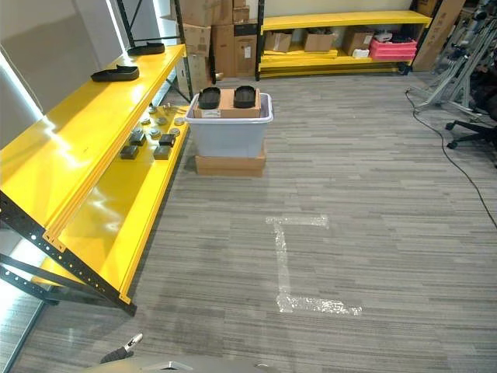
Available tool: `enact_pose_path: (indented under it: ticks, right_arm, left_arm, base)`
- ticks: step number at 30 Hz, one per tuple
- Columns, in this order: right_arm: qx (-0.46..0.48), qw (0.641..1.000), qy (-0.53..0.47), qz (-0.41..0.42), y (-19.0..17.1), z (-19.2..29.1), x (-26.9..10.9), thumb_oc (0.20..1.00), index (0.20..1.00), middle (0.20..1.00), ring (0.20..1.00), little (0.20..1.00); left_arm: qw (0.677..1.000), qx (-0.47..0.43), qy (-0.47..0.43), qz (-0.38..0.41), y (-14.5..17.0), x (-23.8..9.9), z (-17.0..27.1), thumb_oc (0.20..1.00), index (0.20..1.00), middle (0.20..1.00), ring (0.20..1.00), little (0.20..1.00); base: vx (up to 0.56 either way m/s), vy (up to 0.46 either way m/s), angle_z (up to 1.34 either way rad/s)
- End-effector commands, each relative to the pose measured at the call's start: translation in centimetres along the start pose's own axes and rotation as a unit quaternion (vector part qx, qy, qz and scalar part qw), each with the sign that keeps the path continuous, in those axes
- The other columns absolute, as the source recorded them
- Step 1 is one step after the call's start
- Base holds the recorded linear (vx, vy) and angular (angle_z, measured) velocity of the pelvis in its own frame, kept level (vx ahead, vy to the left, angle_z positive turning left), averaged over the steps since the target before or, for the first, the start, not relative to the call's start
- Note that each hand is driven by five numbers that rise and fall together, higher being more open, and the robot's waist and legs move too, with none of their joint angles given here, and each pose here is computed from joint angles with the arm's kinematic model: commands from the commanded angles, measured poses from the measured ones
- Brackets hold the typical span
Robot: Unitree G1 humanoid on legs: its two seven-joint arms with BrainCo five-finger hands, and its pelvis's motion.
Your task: Move parts from the plastic box to the shelf.
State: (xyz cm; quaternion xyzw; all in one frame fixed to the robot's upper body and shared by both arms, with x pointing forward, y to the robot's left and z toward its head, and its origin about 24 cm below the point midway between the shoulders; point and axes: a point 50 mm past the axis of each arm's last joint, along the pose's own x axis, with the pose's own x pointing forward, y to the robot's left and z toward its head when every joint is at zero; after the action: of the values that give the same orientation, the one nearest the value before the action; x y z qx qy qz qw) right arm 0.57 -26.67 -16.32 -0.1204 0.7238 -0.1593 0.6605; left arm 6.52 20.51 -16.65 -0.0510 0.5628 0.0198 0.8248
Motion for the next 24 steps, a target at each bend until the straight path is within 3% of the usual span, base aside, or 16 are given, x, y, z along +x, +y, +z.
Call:
enact_pose_path:
  ticks: [1, 8, 24]
  right_arm:
    - [-0.034, 0.999, 0.017, -0.012, 0.1, -0.7, 0.0, 1.000, 1.000, 1.000, 1.000, 1.000]
    - [-0.042, 0.999, 0.009, -0.015, 0.1, -0.4, 0.0, 1.000, 1.000, 1.000, 1.000, 1.000]
    - [-0.051, 0.999, 0.012, -0.016, 0.2, -0.8, 0.0, 1.000, 1.000, 1.000, 1.000, 1.000]
  left_arm:
    - [1.000, 0.021, -0.020, 0.012, 0.6, 0.2, 1.6, 1.000, 1.000, 1.000, 1.000, 1.000]
    - [0.998, 0.020, -0.020, 0.056, 1.2, 0.2, 1.7, 1.000, 1.000, 1.000, 1.000, 1.000]
    - [0.997, -0.037, 0.022, 0.063, 1.1, 0.3, 0.5, 1.000, 1.000, 1.000, 1.000, 1.000]
  base:
    - [0.00, 0.000, 0.00]
    - [0.00, 0.000, 0.00]
    - [0.00, 0.000, 0.00]
